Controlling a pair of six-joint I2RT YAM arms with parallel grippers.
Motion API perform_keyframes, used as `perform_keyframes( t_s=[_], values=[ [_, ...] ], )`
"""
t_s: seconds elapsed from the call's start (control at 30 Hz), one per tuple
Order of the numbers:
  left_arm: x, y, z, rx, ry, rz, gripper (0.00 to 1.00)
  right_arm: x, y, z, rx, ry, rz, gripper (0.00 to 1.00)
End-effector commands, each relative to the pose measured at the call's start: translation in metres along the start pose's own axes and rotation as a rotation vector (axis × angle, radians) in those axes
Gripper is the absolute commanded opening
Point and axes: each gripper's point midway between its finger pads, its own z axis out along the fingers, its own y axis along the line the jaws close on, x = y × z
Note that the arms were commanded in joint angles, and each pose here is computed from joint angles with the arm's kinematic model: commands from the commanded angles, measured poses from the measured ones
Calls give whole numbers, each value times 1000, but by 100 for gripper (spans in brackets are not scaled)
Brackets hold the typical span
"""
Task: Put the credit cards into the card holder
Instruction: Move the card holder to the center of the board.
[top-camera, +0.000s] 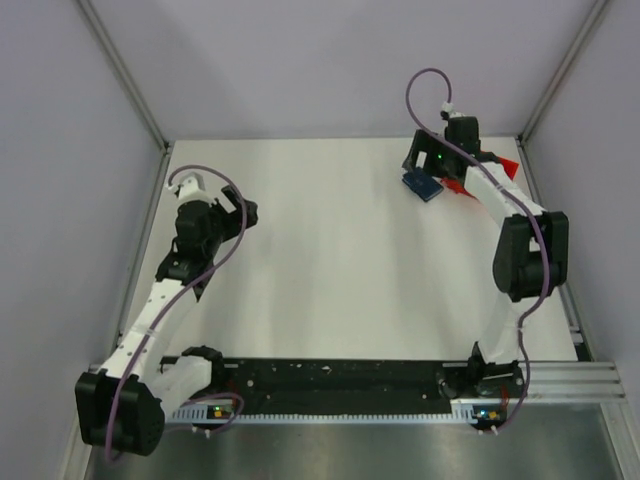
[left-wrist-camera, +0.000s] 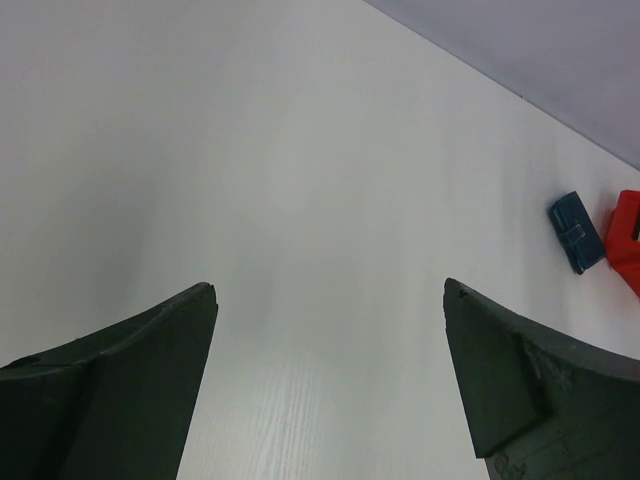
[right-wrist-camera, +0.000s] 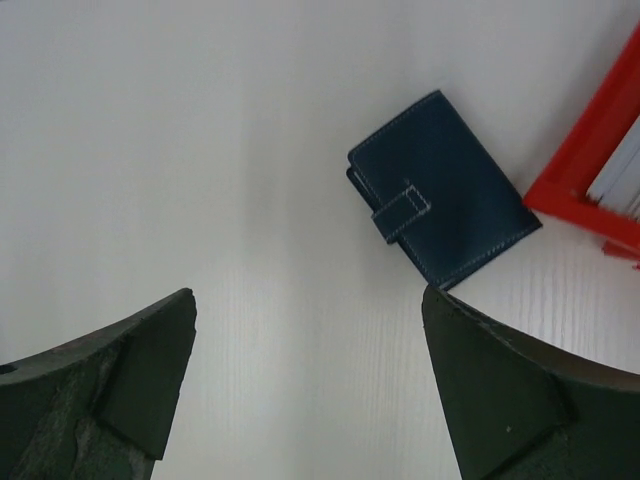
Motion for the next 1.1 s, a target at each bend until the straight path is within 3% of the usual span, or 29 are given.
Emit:
perform_keyframes(
  t_s=[0.0, 0.17, 0.4, 0.8, 0.93, 1.07],
  values=[
    [-1, -16, -4, 105, -13, 24, 98, -36, 4, 27, 69, -1, -68, 92],
    [-8, -22, -3, 130, -38, 47, 98, -25, -19, 85, 133, 86, -113, 93],
    [-4, -26, -4, 158, -17, 66, 98, 9, -44, 110, 195, 181, -138, 93],
    [0, -20, -4, 140, -7, 83, 98, 98, -53, 73, 362, 365, -259, 96],
    [5, -19, -7, 141, 16, 84, 98, 131, -38, 52, 341, 419, -247, 83],
    [8, -21, -10, 155, 25, 83, 98, 155, -32, 32, 416, 425, -340, 74]
  ],
)
